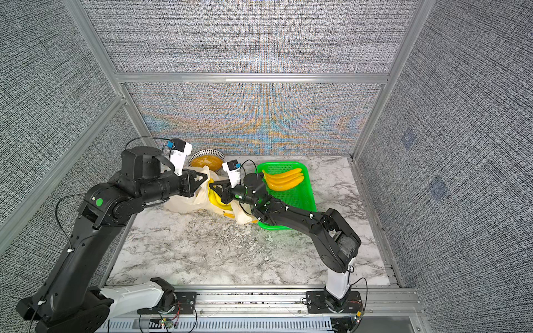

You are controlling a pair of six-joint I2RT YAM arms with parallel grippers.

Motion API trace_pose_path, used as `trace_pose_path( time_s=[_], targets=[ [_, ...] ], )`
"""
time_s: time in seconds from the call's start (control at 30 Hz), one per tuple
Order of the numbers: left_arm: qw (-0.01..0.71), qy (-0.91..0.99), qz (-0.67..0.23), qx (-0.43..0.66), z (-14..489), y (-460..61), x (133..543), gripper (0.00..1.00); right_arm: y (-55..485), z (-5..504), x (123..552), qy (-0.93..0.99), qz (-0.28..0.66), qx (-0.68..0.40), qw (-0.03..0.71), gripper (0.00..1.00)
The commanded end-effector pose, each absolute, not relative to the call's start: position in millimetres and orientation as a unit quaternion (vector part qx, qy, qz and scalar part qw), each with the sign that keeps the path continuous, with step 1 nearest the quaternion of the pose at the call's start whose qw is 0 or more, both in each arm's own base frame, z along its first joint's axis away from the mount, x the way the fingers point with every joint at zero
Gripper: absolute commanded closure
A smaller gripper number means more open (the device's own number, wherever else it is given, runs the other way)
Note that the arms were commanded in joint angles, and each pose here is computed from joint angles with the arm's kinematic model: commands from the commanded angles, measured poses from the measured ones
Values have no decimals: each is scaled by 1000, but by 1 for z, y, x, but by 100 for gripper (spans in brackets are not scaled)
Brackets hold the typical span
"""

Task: Place the banana into a plastic bag & tie a knot
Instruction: Place the banana into the plastic bag.

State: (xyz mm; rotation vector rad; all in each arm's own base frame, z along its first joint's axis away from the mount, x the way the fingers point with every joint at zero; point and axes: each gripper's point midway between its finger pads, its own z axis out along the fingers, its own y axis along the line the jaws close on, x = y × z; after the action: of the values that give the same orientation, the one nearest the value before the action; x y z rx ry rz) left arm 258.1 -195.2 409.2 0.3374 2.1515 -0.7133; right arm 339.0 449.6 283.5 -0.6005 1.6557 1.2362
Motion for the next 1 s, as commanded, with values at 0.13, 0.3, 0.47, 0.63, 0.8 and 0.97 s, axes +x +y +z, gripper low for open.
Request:
trace_pose_path(
  time_s=[0.13,0.3,0.47,0.63,0.8,0.97],
  targets=[
    [425,852,-283,116,407,-195,267,100,474,275,340,714,442,-321,439,58],
    [432,855,-266,105,401,-186,268,100,453,293,347,727,429,-314,435,39],
    [426,862,-253,107,391,-182,267,100,410,307,353,739,431,-290,428,30],
    [415,866,-254,112,381,-183,264,100,361,318,354,741,429,-264,443,10],
    [398,868,-271,123,366,-188,255,100,308,303,374,771,391,-209,457,11],
    [383,873,-274,127,353,-187,248,100,265,262,407,823,311,-155,449,11]
  ],
)
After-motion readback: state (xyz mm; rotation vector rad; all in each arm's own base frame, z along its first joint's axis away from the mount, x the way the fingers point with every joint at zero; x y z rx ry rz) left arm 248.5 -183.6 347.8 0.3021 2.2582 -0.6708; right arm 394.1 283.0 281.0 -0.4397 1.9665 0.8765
